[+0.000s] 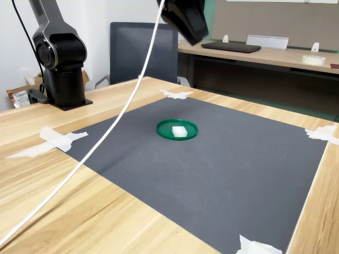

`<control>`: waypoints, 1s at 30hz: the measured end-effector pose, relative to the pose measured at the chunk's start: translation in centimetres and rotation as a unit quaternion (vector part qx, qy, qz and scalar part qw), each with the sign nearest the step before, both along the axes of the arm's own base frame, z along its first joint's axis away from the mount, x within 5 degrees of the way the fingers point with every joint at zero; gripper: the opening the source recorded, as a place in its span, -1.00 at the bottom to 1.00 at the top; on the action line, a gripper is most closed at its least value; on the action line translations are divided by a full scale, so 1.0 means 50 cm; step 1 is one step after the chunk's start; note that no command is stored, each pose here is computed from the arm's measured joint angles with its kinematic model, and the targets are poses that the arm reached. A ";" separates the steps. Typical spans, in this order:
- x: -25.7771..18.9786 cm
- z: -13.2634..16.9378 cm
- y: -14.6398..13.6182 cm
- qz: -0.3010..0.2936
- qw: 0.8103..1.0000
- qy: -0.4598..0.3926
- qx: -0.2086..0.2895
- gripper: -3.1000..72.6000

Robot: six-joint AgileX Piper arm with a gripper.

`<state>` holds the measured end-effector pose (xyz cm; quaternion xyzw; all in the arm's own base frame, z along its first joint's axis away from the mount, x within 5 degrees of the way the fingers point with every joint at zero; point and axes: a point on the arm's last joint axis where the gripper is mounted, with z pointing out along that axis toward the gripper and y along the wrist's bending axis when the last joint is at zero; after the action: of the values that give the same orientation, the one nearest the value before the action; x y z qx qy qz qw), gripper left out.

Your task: Grasp a white terminal and put it in the green lid.

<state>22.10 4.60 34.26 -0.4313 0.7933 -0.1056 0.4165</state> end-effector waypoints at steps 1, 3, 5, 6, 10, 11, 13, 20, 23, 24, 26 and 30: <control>-0.014 0.014 -0.002 -0.004 1.000 -0.020 0.011 -0.77; -0.040 0.033 -0.006 -0.008 0.998 -0.054 0.027 -0.90; -0.072 0.045 -0.012 -0.013 0.995 -0.088 0.042 -0.96; -0.087 0.047 -0.016 -0.017 0.993 -0.104 0.050 -0.97; -0.152 0.035 -0.029 -0.043 0.981 -0.159 0.104 -0.98; -0.167 0.028 -0.033 -0.051 0.977 -0.169 0.122 -0.98; -0.198 0.009 -0.039 -0.066 0.968 -0.183 0.156 -0.98; -0.275 -0.061 -0.077 -0.164 0.937 -0.209 0.227 -0.99; -0.301 -0.082 -0.089 -0.204 0.920 -0.229 0.243 -0.99; -0.308 -0.088 -0.091 -0.212 0.916 -0.235 0.248 -0.99; -0.319 -0.102 -0.092 -0.218 0.910 -0.243 0.255 -0.99; -0.330 -0.155 -0.091 -0.222 0.910 -0.235 0.257 -0.99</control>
<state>5.62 0.03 26.52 -0.0841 0.7474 -0.0861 0.6534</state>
